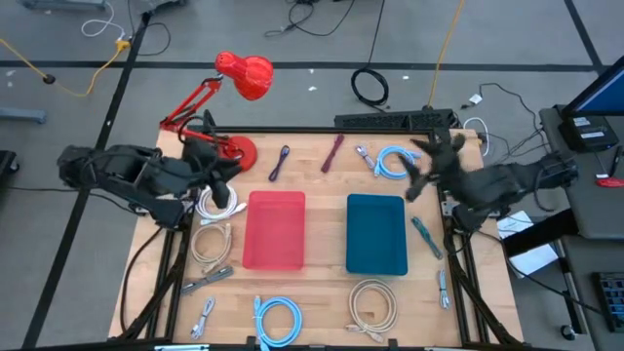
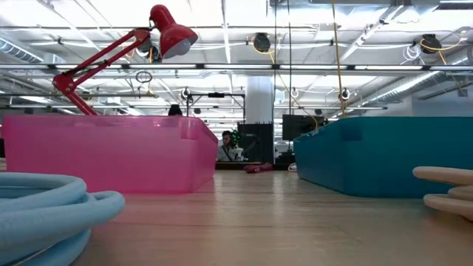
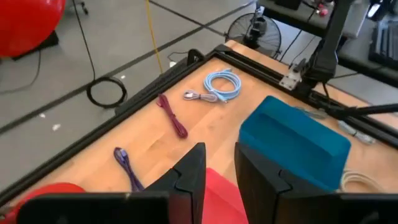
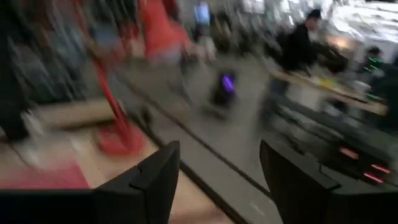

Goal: Pick & Place USB Port
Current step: Put the top white charger cable into the red bin

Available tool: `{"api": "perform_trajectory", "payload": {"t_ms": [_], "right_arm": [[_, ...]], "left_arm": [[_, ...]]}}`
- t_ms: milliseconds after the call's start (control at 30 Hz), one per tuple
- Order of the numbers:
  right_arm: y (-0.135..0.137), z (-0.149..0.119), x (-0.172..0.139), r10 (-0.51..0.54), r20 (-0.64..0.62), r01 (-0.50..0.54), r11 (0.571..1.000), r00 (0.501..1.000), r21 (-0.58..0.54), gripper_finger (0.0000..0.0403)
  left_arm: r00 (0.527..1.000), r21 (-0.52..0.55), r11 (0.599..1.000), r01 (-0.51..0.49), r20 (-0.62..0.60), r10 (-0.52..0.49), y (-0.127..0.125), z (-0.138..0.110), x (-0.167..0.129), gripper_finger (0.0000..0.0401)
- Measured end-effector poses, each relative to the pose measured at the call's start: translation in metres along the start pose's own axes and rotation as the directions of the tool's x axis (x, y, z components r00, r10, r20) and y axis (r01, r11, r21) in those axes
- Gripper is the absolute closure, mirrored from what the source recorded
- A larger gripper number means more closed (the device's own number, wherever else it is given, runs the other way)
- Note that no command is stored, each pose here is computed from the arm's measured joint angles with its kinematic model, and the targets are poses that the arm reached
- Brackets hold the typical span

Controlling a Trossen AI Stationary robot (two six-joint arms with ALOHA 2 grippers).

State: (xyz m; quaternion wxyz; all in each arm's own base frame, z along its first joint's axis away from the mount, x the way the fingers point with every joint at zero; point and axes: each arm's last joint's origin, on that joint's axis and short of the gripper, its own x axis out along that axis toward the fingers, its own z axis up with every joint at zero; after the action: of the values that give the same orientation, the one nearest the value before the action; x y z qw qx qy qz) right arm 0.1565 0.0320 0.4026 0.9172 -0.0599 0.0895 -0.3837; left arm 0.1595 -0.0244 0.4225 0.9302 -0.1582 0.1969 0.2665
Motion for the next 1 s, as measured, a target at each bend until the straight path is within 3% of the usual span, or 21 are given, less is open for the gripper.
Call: {"api": "perform_trajectory", "payload": {"t_ms": [67,167,267,367,533,633,733,833,1000], "right_arm": [[0.009,0.0,0.012,-0.05,-0.097,0.047,0.998,0.994,-0.033,0.0188],[0.02,-0.014,0.039,-0.034,-0.301,0.017,0.998,0.953,-0.057,0.0188],[0.028,-0.036,0.077,0.007,-0.527,-0.02,1.0,0.85,-0.019,0.0188],[0.025,-0.055,0.118,0.03,-0.664,-0.017,1.0,0.747,0.025,0.0188],[0.002,-0.081,0.18,-0.048,-0.733,0.081,0.997,0.679,0.01,0.0188],[-0.017,-0.093,0.207,-0.032,-0.755,0.106,0.993,0.655,0.05,0.0188],[-0.029,-0.109,0.23,0.012,-0.784,0.08,0.994,0.62,0.078,0.0188],[-0.031,-0.128,0.248,0.093,-0.816,-0.015,0.995,0.57,0.103,0.0188],[-0.025,-0.159,0.264,0.071,-0.882,-0.054,0.997,0.467,0.051,0.0188]], "left_arm": [[1.0,-0.019,1.0,0.011,-0.008,-0.011,0.001,0.0,0.0,0.0313],[0.999,-0.021,0.999,0.032,-0.024,-0.032,0.0,0.0,0.0,0.0313],[0.999,-0.032,0.999,0.036,-0.025,-0.037,0.0,0.0,0.0,0.0313],[0.999,-0.043,0.998,0.035,-0.027,-0.036,-0.002,0.0,0.002,0.0313],[0.999,-0.055,0.997,0.05,-0.018,-0.052,-0.005,0.001,0.004,0.0313],[0.995,-0.069,0.994,0.088,-0.033,-0.09,-0.008,0.0,0.003,0.0313],[0.991,-0.08,0.989,0.126,-0.037,-0.129,-0.012,-0.002,0.0,0.0313],[0.986,-0.084,0.983,0.161,-0.038,-0.165,-0.017,-0.004,-0.004,0.0313],[0.976,-0.071,0.976,0.208,-0.059,-0.212,-0.026,-0.008,-0.005,0.0313]]}}
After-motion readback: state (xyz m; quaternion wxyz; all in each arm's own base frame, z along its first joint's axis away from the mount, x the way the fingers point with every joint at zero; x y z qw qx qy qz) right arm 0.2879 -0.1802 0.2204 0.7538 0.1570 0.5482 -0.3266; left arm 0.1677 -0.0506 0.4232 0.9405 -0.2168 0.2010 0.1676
